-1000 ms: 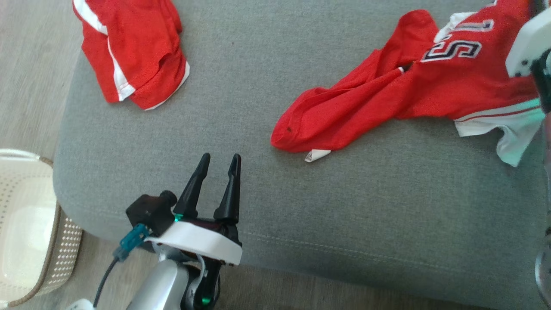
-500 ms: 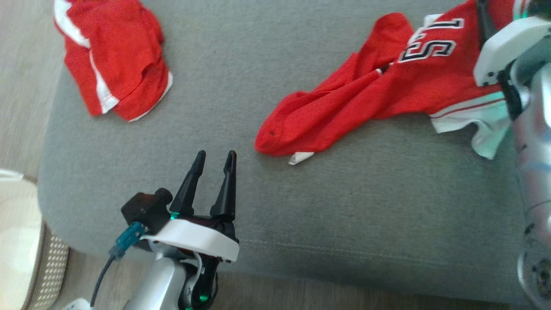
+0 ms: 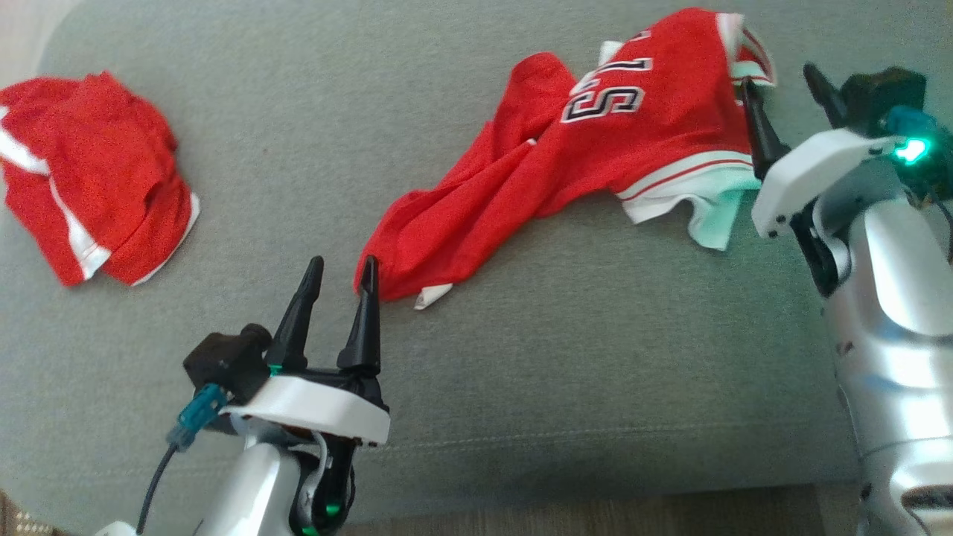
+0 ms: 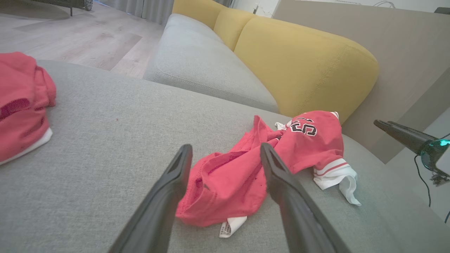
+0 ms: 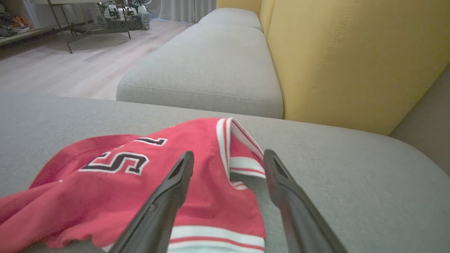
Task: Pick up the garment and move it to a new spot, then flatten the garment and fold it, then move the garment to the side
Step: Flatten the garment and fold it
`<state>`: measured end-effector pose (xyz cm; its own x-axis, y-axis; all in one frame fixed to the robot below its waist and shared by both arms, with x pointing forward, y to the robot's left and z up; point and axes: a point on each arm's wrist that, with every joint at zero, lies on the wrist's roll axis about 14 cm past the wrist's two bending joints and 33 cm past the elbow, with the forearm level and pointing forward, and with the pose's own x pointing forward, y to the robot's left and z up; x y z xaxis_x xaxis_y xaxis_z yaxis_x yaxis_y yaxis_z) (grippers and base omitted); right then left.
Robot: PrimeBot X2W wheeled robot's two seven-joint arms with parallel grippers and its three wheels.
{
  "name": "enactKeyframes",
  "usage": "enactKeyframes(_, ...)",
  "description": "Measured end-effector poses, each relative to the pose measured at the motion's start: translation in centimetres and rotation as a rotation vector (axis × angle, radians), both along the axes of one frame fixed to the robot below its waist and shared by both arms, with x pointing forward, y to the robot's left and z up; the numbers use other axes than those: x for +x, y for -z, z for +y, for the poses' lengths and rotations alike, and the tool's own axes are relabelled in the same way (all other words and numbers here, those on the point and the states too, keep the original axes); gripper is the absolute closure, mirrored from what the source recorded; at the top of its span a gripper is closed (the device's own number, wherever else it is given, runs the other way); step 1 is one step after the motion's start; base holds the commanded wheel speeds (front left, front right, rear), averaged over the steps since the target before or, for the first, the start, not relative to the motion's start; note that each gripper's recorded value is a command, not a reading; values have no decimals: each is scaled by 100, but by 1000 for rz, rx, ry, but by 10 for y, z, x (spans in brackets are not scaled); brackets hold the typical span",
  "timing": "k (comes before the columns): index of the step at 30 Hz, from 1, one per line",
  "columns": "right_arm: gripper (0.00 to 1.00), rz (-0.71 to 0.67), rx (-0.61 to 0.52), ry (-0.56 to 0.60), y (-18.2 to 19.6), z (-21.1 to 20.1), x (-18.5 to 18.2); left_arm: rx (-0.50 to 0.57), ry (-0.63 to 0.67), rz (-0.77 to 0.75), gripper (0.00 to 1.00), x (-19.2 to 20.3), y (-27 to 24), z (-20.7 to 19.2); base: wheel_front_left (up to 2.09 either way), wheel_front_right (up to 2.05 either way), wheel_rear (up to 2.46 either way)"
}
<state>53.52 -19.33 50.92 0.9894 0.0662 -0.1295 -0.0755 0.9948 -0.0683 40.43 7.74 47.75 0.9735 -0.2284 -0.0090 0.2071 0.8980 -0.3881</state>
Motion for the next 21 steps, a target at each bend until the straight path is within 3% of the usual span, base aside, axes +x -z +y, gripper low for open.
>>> enactKeyframes(4, 0, 41, -11, 36, 1, -20, -16, -5, 23, -19, 0, 1, -7, -8, 0, 0, 0)
enactKeyframes(9, 0, -35, 16, 57, -19, -28, -27, -6, 31, -15, 0, -4, -6, -11, 0, 0, 0)
enactKeyframes(21, 0, -94, 268, 174, 25, -34, -116, 7, 30, 22, 0, -9, 6, -10, 0, 0, 0)
